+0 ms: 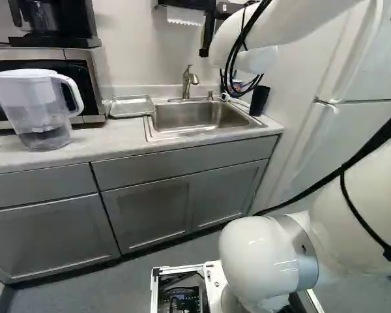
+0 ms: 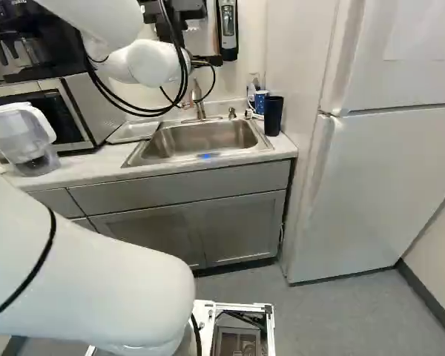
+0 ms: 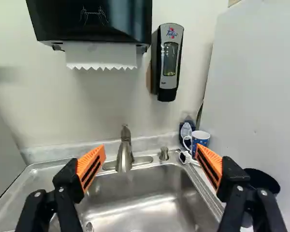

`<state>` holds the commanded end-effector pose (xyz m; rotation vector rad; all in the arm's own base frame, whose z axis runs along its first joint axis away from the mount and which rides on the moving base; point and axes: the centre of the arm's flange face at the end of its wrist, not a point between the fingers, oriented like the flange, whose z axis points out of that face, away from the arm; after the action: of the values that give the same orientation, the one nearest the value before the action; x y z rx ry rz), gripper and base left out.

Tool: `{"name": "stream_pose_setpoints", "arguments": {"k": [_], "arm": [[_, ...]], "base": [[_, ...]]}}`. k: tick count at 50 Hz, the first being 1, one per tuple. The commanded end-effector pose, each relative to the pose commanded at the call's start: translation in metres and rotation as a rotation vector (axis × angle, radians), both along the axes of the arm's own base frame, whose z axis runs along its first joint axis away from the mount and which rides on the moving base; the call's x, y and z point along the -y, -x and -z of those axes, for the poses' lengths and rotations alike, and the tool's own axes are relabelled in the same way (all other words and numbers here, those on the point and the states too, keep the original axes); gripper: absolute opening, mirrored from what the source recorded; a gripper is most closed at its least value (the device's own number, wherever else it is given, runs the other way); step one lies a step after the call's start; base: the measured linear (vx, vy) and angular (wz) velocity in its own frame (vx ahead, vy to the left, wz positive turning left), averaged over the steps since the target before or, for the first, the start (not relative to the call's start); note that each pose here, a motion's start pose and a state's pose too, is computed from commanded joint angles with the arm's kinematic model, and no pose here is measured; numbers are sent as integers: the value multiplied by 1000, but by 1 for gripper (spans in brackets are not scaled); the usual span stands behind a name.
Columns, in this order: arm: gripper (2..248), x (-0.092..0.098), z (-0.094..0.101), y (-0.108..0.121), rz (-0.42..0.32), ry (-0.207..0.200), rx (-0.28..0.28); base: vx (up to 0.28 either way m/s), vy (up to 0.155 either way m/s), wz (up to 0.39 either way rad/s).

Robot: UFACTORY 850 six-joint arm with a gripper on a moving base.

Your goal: Rinse the cup and place it in the tray

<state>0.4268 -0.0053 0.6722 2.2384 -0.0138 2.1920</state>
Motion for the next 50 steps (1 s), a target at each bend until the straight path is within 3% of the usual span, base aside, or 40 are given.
{"name": "stream_pose_setpoints", "arguments": {"k": [32, 50], "arm": [[247, 0, 0, 0, 0, 0, 0], [247, 0, 0, 0, 0, 0, 0]], "base": [[99, 39, -15], [8, 7, -1]]}}
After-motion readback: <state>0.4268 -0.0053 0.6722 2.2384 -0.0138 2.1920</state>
